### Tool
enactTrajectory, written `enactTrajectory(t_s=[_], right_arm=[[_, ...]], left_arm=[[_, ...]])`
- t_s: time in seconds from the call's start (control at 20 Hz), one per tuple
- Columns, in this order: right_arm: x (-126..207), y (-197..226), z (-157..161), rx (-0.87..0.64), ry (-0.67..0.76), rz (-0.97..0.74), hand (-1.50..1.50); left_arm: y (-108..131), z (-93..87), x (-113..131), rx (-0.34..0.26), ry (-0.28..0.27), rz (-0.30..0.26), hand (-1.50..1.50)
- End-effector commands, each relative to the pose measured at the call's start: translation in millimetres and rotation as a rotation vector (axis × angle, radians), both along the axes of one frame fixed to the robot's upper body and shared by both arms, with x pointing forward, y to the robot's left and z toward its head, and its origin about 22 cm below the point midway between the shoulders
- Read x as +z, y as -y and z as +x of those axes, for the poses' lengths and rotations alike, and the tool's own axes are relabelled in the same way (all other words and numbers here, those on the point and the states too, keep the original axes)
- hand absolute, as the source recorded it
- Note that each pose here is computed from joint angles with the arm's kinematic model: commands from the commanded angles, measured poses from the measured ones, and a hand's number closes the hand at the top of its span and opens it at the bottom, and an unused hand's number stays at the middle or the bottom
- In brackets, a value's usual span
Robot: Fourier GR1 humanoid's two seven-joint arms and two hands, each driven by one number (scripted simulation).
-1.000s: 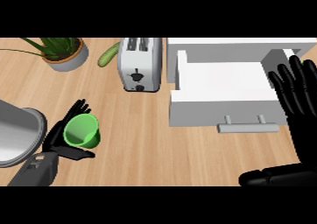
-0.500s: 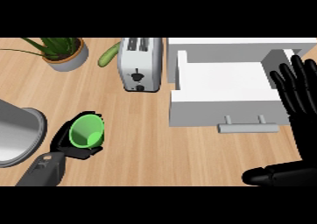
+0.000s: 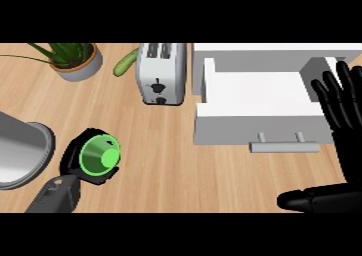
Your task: Pick up the cup, place it into the drawer and close the drawer
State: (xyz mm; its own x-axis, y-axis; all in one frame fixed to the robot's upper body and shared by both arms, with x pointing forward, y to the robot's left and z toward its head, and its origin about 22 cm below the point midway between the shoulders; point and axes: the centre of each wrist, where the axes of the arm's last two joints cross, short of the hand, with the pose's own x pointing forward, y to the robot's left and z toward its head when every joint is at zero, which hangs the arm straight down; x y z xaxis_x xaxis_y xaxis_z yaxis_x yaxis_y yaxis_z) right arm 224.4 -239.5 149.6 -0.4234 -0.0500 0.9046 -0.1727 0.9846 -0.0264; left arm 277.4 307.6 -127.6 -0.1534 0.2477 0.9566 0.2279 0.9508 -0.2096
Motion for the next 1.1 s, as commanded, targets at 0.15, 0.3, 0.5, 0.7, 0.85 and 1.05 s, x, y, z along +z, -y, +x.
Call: enactTrajectory(t_s=[0.15,0.3,0.5,0.7,0.85,1.05], right_arm=[[1.7,6.4,2.1,0.001,-0.006,0.009,-1.5],[-3.4,2.9,-10.3,-0.017,-0.024,0.002,-1.5],[6.1,15.5,-10.4,-0.001,0.0,-0.001,-1.5],[-12.6,8.4,-5.7,-0.032,-0.028,0.011,-1.5],[-19.6,16.1,-20.0,-0.027,-0.039,0.001,-1.5],[-3.0,7.2,-4.3,-0.031,-0.035,-0.007,-1.5]], left_arm=[[18.2,-10.8,-12.5,0.372,0.171,-0.04,1.5],[17.8,-21.8,-11.5,0.37,0.219,-0.086,1.5],[30.7,-5.2,9.5,0.272,0.268,-0.114,1.5],[50.7,17.6,54.2,0.169,0.318,-0.079,1.5],[60.6,14.4,80.0,0.111,0.305,-0.088,1.5],[100.9,33.4,130.2,0.085,0.329,-0.118,1.5]])
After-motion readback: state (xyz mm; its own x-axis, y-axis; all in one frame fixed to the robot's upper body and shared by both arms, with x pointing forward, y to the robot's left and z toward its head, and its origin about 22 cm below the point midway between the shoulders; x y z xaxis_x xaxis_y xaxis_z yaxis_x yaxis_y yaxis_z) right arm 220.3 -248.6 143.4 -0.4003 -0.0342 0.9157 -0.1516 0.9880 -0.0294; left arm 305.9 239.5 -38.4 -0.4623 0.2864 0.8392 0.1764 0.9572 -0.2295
